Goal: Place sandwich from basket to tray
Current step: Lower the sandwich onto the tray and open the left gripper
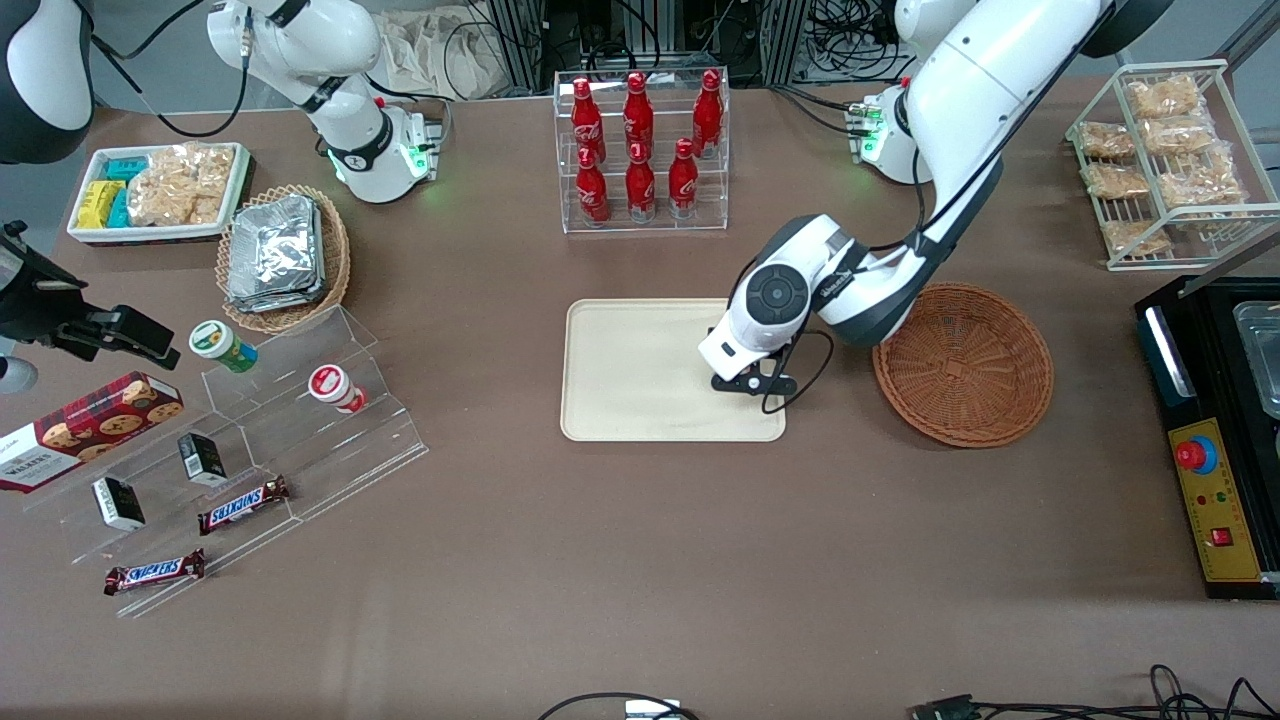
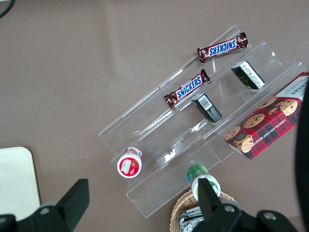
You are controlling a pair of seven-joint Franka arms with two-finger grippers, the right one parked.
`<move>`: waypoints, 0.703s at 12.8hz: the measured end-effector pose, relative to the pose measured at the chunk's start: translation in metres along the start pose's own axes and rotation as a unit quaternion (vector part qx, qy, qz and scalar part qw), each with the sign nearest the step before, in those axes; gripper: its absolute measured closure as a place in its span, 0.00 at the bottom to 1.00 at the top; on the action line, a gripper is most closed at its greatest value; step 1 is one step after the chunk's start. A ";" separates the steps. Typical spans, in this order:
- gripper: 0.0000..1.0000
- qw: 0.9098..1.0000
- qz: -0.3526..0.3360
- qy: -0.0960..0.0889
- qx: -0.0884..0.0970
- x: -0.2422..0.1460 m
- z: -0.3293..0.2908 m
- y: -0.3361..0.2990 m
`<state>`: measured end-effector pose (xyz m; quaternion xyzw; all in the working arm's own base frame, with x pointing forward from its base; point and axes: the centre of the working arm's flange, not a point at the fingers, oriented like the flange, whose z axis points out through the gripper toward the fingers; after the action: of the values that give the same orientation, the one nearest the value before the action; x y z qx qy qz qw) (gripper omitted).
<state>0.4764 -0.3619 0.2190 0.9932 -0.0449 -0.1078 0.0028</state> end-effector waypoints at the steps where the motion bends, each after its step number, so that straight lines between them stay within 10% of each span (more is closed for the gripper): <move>1: 0.81 1.000 0.000 0.000 -0.001 0.003 0.006 -0.002; 9: 0.02 1.000 -0.004 -0.002 -0.001 0.007 0.012 -0.007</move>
<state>0.4817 -0.3557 0.2055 0.9931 -0.0408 -0.1100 0.0034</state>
